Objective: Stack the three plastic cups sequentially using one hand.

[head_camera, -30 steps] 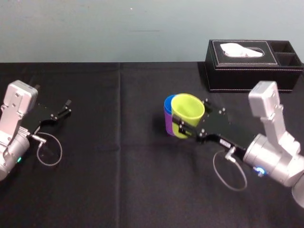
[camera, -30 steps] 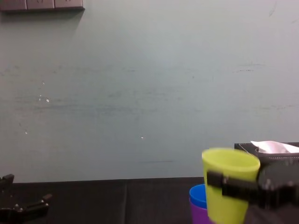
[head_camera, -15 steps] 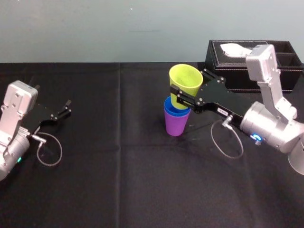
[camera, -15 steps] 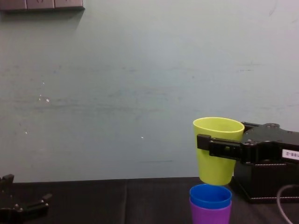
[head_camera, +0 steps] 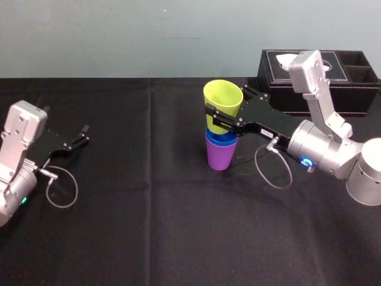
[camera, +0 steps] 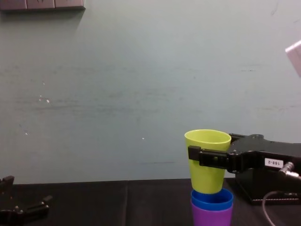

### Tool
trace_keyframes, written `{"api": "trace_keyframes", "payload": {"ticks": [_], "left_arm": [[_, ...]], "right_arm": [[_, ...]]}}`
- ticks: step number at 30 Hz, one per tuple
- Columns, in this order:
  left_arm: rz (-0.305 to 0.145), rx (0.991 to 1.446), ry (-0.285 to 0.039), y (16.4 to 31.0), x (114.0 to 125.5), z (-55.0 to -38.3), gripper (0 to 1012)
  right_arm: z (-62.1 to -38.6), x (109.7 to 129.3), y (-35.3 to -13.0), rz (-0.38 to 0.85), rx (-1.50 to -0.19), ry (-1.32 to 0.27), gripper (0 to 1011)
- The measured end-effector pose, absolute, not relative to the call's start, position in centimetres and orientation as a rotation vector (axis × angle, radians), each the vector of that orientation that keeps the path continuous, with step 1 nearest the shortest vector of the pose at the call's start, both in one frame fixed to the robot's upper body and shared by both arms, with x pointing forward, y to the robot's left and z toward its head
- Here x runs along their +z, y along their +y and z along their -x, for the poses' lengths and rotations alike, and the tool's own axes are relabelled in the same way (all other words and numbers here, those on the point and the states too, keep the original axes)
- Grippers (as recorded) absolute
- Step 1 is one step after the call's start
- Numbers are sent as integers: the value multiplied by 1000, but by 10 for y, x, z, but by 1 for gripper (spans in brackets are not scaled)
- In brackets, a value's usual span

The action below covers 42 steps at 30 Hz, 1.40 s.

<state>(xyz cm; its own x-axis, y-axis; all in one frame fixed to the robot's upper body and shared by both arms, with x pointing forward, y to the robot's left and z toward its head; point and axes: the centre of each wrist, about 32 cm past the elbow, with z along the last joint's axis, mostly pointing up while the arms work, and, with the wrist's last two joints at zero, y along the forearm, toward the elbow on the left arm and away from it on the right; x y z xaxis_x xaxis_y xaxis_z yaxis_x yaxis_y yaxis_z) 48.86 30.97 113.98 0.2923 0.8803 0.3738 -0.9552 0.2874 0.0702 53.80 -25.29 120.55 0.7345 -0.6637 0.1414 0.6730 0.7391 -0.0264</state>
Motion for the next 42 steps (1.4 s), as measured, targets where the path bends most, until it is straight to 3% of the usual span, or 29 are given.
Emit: {"api": "trace_keyframes", "payload": {"ticks": [42], "left_arm": [[-304,1248,-285,310,1140,-489,1011]], "right_arm": [[-547,1170,-252,121,-772,-58,739]]}}
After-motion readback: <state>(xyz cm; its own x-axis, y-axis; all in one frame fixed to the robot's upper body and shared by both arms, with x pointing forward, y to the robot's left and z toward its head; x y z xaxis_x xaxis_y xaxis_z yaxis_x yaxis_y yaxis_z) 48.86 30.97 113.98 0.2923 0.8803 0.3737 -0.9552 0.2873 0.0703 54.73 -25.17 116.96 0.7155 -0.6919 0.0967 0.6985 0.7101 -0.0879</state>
